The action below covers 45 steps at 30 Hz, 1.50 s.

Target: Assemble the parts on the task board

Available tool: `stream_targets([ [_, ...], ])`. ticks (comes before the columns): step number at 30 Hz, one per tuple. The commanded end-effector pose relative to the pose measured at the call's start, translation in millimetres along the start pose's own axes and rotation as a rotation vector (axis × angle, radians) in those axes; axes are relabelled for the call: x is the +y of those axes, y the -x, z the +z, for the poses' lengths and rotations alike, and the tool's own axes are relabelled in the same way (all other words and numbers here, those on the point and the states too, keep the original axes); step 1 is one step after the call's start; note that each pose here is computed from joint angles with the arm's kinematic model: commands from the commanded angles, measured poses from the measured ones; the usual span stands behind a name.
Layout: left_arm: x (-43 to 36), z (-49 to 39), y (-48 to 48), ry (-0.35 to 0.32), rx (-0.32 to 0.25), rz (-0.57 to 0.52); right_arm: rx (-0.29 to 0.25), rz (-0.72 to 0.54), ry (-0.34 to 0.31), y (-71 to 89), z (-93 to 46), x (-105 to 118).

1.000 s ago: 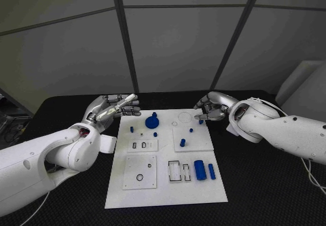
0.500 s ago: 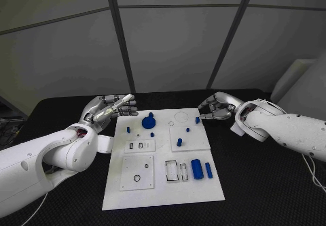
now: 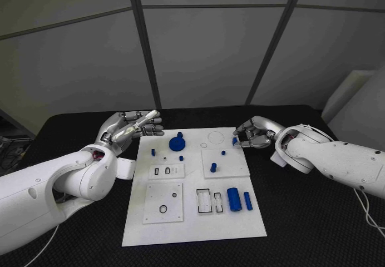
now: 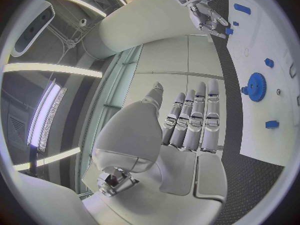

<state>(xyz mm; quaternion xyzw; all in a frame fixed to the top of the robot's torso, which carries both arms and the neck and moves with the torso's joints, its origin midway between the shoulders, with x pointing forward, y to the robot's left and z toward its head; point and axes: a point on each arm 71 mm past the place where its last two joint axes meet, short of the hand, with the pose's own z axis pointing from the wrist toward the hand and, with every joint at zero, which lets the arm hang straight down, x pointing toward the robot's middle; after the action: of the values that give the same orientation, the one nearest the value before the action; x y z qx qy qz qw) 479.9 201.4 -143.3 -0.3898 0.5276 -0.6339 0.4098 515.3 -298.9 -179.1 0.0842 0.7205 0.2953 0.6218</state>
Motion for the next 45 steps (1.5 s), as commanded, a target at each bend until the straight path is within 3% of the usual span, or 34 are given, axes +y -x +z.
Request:
stream_targets([
  [1, -1.2, 0.7, -1.6, -0.008, 0.015, -0.002, 0.001, -0.020, -0.012, -0.8, 1.1, -1.1],
  [15, -0.5, 1.5, -0.1, -0.007, 0.011, 0.000, 0.001, -0.025, -0.043, -4.7, 7.3, -3.9],
  [45, 0.0, 1.0, 3.3, 0.000, 0.002, 0.004, 0.011, -0.044, -0.042, -9.8, 12.1, -0.6],
])
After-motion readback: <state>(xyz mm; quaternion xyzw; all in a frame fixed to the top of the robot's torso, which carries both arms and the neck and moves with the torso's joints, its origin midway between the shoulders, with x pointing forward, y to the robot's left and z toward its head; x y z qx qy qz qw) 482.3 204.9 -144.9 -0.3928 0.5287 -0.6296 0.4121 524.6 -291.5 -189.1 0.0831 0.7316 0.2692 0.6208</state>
